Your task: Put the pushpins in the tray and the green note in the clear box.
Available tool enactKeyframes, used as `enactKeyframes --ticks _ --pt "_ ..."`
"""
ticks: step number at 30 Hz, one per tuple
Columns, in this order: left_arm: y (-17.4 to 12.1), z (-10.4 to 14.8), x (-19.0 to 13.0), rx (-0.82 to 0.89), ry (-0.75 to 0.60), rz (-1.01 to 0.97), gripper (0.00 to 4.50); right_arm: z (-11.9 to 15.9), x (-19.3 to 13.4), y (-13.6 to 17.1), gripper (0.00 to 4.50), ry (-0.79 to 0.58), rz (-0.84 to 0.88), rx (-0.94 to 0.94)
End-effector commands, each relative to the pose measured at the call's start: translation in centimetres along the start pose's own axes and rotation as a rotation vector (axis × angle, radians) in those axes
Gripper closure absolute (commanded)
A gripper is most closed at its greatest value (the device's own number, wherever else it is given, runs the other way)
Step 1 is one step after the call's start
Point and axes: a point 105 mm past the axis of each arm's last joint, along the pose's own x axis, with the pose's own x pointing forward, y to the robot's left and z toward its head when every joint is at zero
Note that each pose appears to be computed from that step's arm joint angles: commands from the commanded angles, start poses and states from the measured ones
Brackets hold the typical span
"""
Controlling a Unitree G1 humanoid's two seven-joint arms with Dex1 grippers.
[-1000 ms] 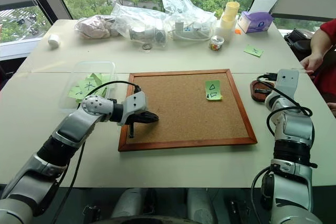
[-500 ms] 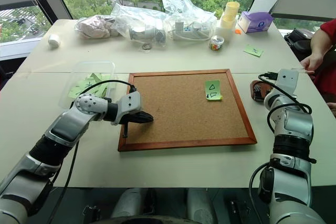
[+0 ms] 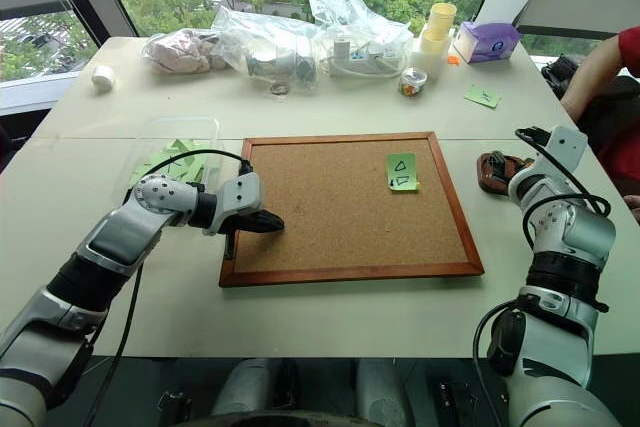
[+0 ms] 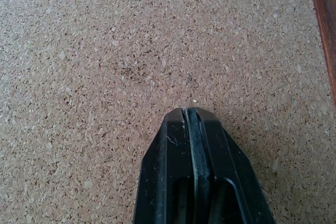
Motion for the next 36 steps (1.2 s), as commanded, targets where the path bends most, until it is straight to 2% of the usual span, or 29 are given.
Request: enactKeyframes --ticks 1,2,4,6,9,14,24,28,30,33,34,35,36 --pt "0.8 0.0 -0.6 0.012 0.012 0.044 4.5 2.3 -1.2 0.7 0.05 -0.096 0.053 -0.038" --pt "0.8 0.0 -0.6 0.012 0.01 0.043 4.5 2.3 -1.4 0.8 0.05 -0.102 0.067 -0.078" --pt "0.6 0.0 -0.5 0.011 0.01 0.036 4.5 1.6 -2.8 4.4 0.05 -0.117 0.27 -0.289" --pt "0.5 -0.1 -0.5 0.01 0.011 0.032 4.5 0.1 -4.2 7.3 0.05 -0.089 0.434 -0.355" --pt "0.5 -0.2 -0.5 0.012 0.014 0.029 4.5 -1.7 -5.6 9.5 0.05 -0.067 0.552 -0.424" --pt "0.5 -0.1 -0.4 0.015 0.013 0.028 4.5 -4.2 -5.7 10.6 0.05 -0.028 0.595 -0.475" --pt "0.1 -0.1 -0.3 0.008 0.009 0.018 4.5 -5.7 -5.2 10.0 0.05 -0.005 0.584 -0.48" --pt "0.1 0.0 -0.3 0.006 0.007 0.017 4.5 -6.4 -5.1 9.8 1.12 0.016 0.585 -0.468" --pt "0.1 0.1 -0.2 0.007 0.006 0.018 4.5 -6.8 -5.0 9.7 2.2 0.025 0.58 -0.459" --pt "0.1 0.1 -0.2 0.008 0.005 0.018 4.5 -6.9 -4.9 9.7 3.5 0.027 0.581 -0.448" --pt "0.1 0.1 -0.2 0.008 0.005 0.017 4.5 -6.9 -5.0 9.8 4.13 0.025 0.581 -0.444" --pt "0.1 0.1 -0.2 0.008 0.005 0.017 4.5 -6.9 -5.0 9.8 4.48 0.023 0.581 -0.441" --pt "0.1 0.1 -0.2 0.008 0.005 0.017 4.5 -6.8 -5.0 9.8 4.48 0.02 0.582 -0.431"
